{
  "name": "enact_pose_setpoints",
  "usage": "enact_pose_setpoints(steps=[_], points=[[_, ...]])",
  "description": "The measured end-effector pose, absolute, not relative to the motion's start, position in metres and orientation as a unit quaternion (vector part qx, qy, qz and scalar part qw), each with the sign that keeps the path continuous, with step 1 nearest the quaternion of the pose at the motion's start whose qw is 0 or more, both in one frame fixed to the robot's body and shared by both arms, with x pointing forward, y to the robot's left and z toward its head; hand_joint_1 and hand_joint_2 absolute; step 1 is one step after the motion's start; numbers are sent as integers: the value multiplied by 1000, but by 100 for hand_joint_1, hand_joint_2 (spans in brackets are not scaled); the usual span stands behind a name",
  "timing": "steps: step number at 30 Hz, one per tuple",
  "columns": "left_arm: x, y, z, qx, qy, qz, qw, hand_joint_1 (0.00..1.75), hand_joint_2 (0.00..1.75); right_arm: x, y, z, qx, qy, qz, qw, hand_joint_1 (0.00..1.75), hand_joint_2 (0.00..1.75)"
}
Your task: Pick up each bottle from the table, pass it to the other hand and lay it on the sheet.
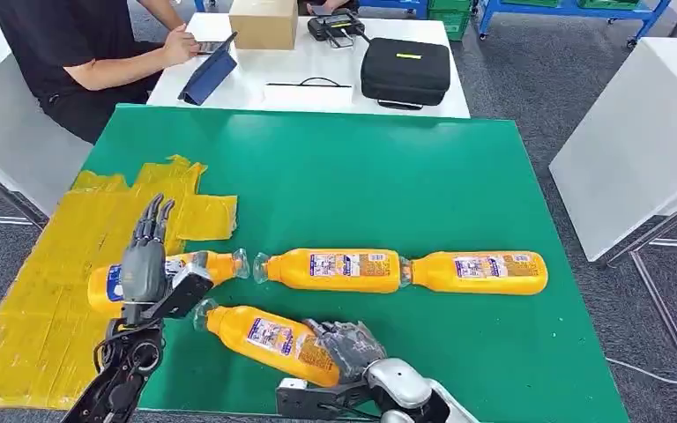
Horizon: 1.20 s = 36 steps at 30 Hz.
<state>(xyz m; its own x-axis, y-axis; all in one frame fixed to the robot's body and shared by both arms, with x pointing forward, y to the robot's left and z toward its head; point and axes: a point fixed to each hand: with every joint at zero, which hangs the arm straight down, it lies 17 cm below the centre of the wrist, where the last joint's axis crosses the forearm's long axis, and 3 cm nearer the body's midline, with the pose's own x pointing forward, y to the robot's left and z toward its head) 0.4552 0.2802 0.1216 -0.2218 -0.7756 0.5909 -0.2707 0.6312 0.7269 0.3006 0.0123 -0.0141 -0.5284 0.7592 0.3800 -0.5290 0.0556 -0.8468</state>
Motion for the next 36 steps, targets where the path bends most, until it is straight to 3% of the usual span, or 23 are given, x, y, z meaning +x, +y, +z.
enact_pose_setpoints(steps=[20, 23, 24, 29, 33, 36], points=[[450, 294, 131, 312, -757, -173, 548, 0, 0, 306, 5, -16, -125, -550, 658, 499, 175, 175], [452, 305, 123, 259, -754, -111, 593, 0, 0, 311, 1, -8, -132, -564, 637, 509, 175, 175], [454, 313, 118, 230, -750, -73, 616, 0, 175, 312, 0, -4, -133, -572, 625, 515, 175, 175], [453, 348, 99, 54, -717, 125, 684, 0, 175, 320, -16, 23, -121, -618, 556, 542, 175, 175], [448, 365, 112, -93, -706, 248, 657, 0, 175, 330, -31, 77, -109, -685, 475, 541, 175, 175], [444, 362, 117, -152, -698, 272, 645, 0, 175, 336, -43, 111, -110, -719, 427, 537, 175, 175]])
